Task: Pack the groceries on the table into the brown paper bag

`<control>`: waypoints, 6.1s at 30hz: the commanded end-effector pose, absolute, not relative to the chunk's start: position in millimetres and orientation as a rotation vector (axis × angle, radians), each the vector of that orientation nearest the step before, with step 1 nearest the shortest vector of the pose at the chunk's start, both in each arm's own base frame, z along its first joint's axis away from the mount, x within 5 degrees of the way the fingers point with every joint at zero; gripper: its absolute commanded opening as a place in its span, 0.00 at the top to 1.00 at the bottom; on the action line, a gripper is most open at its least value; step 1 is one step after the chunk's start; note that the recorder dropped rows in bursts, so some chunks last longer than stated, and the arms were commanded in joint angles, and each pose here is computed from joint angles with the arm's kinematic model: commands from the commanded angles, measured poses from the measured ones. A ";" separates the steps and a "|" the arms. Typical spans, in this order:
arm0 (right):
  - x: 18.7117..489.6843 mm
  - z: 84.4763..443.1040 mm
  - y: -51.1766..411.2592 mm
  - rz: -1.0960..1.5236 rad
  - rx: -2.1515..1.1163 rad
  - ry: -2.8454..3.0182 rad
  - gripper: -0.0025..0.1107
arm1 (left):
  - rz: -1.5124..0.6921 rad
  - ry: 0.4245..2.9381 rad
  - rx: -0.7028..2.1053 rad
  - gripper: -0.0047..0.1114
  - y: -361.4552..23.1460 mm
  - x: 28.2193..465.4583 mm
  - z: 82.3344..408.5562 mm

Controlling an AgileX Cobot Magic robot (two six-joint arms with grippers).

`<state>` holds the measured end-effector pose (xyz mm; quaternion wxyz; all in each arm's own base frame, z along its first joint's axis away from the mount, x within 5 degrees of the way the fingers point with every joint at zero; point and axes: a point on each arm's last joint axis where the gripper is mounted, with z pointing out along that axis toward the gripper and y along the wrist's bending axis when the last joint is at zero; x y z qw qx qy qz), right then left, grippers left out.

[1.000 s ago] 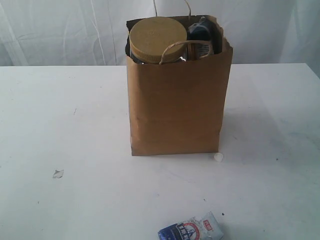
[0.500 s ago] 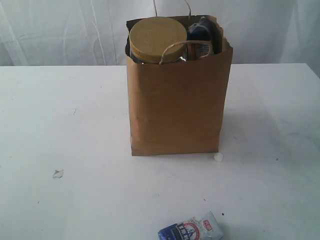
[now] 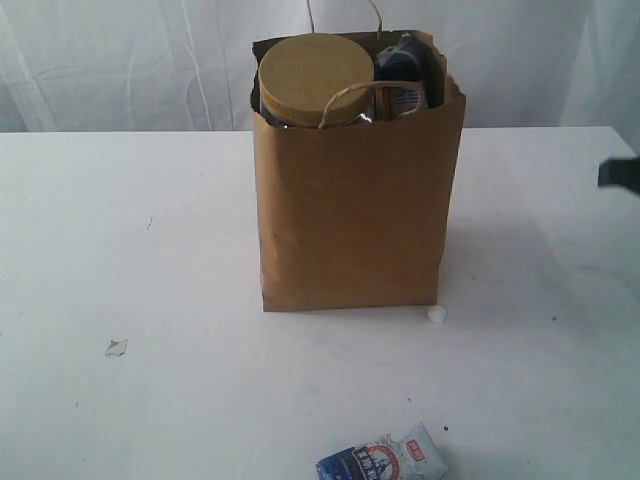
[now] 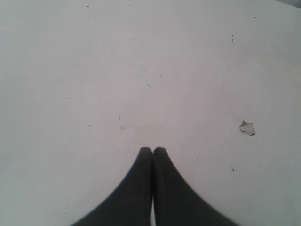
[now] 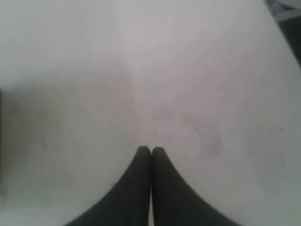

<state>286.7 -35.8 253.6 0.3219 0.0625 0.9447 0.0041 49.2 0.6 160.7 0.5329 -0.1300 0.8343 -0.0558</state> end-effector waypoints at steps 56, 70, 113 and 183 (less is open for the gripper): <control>320.4 133.0 102.3 0.209 -0.655 2.606 0.56 | -0.142 2.011 -0.308 0.96 -0.2 48.2 158.1; 320.9 133.2 102.3 0.206 -0.651 2.602 0.81 | -0.142 2.011 -0.308 0.96 -0.2 48.2 158.1; 321.5 141.9 102.0 0.210 -0.600 2.580 0.54 | -0.142 2.011 -0.308 0.96 -0.2 48.2 158.1; 310.6 129.1 106.5 0.287 -0.676 2.717 0.86 | -0.142 2.011 -0.308 0.96 -0.2 48.2 158.1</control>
